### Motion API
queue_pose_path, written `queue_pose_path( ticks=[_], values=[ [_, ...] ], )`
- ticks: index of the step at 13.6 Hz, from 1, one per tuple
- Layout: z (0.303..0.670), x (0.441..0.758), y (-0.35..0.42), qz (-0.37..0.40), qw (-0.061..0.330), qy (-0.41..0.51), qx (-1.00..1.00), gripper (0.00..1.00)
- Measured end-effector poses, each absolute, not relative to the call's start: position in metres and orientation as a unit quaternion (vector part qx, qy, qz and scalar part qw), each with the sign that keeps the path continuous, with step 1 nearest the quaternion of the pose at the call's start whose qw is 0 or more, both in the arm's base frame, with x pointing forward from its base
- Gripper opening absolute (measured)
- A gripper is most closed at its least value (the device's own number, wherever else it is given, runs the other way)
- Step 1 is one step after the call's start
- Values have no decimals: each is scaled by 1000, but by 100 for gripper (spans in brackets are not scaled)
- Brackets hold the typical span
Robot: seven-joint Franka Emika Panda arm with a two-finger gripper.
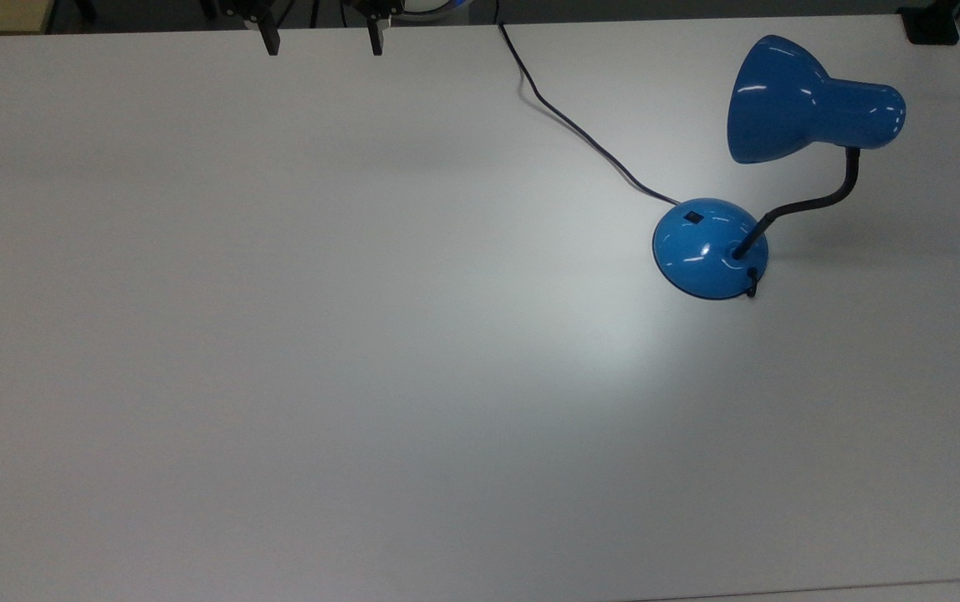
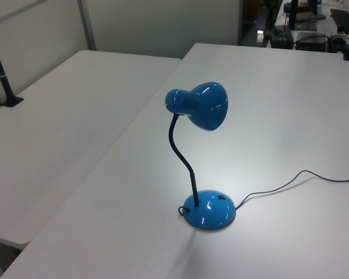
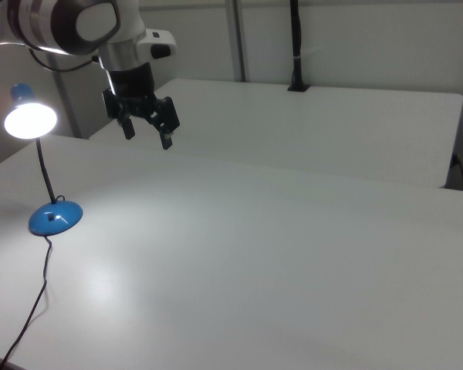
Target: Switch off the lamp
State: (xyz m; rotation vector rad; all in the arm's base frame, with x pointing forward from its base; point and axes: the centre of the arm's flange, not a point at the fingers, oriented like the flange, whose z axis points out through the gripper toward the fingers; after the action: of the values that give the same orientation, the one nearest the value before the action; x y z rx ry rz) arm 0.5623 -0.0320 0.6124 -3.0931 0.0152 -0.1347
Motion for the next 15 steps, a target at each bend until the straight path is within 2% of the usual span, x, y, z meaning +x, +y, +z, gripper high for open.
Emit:
queue_pose_path(
  ticks=[15],
  values=[
    [604,566,-11,-34,15,-12,-999,100]
  ],
)
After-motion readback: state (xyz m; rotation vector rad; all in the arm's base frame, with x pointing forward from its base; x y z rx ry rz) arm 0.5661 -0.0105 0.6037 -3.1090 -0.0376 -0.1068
